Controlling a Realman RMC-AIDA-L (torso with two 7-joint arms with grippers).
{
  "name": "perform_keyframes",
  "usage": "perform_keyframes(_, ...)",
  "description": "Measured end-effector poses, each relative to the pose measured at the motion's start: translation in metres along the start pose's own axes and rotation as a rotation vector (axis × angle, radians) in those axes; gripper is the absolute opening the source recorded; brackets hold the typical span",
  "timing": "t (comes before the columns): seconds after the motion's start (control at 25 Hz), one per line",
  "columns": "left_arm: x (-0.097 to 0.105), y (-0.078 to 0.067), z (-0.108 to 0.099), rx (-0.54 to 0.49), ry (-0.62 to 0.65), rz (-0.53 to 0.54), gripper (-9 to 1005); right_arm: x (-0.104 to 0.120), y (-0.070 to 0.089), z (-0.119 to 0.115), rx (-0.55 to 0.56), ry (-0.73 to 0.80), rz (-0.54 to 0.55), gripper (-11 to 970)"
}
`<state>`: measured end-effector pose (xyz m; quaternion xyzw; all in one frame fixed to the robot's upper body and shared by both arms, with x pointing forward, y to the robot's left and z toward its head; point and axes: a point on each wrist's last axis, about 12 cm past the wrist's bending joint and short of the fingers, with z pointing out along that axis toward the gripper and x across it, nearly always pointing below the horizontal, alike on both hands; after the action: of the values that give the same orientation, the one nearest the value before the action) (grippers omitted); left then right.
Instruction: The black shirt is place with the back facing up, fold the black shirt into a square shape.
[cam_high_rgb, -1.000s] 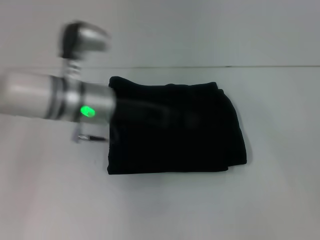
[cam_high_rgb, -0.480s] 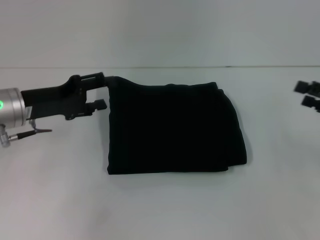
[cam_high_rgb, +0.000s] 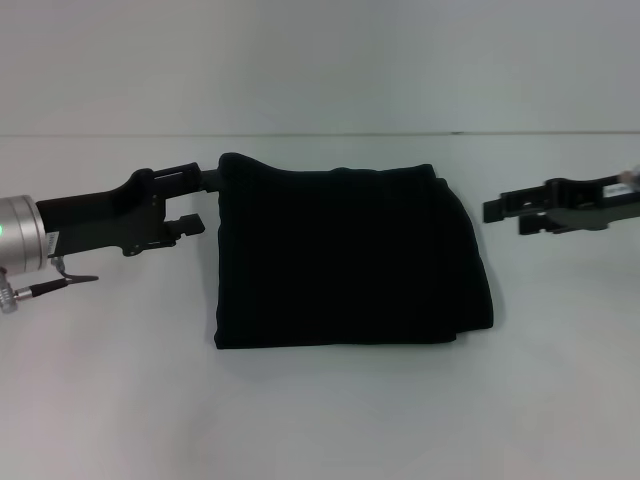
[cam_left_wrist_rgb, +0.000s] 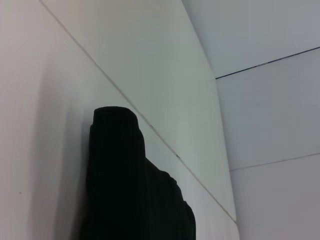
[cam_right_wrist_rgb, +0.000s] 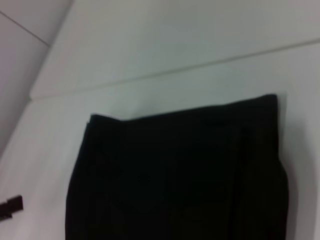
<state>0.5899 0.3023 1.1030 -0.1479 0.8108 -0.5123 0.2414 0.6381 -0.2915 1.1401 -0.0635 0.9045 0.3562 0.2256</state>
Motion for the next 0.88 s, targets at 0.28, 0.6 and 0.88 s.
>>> perform_keyframes(0.28, 0.003, 0.000, 0.003, 0.011, -0.001, 0.013, 784, -0.004, 0.014, 0.035, 0.115, 0.065, 0.022, 723)
perform_keyframes(0.6, 0.004, -0.001, 0.005, 0.029, -0.008, 0.025, 778, 0.004, 0.019, 0.054, 0.101, 0.037, 0.062, 451)
perform_keyframes(0.88, 0.007, -0.002, 0.009, 0.032, -0.006, 0.031, 774, 0.010, 0.022, 0.072, 0.108, 0.003, 0.080, 420)
